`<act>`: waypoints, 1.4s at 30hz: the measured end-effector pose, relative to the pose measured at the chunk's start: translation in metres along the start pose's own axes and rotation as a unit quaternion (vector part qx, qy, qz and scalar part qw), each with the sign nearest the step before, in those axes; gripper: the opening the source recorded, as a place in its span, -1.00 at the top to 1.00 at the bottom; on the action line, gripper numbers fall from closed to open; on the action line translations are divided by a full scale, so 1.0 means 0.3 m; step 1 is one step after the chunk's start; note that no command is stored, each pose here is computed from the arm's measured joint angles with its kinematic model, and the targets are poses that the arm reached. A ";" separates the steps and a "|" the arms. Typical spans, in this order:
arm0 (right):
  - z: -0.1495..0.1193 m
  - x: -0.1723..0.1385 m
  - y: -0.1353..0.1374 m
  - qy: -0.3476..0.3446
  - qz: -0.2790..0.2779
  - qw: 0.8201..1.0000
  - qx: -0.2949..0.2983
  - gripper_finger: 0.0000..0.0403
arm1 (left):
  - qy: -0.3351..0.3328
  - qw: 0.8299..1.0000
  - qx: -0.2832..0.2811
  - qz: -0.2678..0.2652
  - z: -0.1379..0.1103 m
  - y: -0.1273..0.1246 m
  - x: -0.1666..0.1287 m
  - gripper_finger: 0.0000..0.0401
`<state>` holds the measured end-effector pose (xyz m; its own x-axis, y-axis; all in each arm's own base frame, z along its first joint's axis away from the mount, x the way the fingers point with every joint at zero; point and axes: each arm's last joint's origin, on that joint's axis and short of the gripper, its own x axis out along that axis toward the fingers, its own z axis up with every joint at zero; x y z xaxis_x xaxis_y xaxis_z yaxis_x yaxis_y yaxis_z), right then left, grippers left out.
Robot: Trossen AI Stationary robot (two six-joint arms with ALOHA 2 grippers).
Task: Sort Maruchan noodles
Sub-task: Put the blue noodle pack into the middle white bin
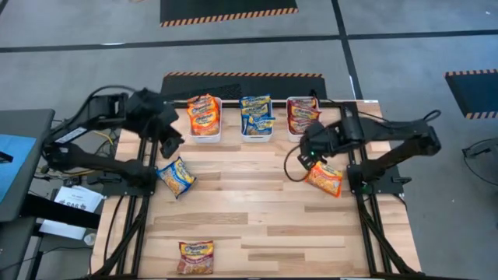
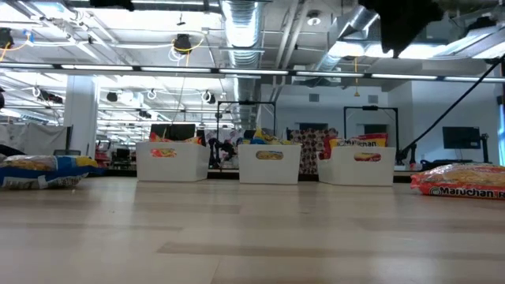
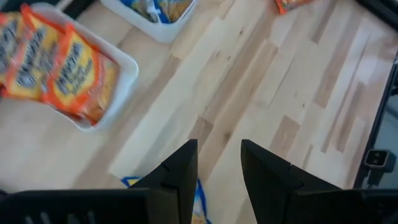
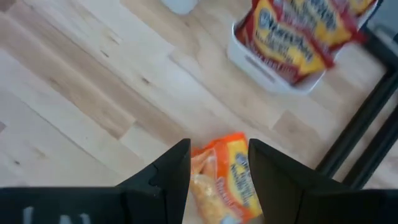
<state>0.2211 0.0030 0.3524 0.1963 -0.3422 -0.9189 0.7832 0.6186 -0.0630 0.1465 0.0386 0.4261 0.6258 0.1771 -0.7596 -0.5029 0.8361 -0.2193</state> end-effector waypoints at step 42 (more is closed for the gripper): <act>-0.234 0.086 0.246 -0.022 0.177 0.980 0.089 0.08 | 0.189 0.978 -0.041 0.077 -0.405 0.107 0.470 0.12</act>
<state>0.2424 0.0894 0.2967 0.4972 -0.1612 -0.8525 0.7505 0.5729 0.3294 0.1463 0.0273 0.2376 0.2818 0.0809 -0.9561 -0.6296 0.7675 -0.1206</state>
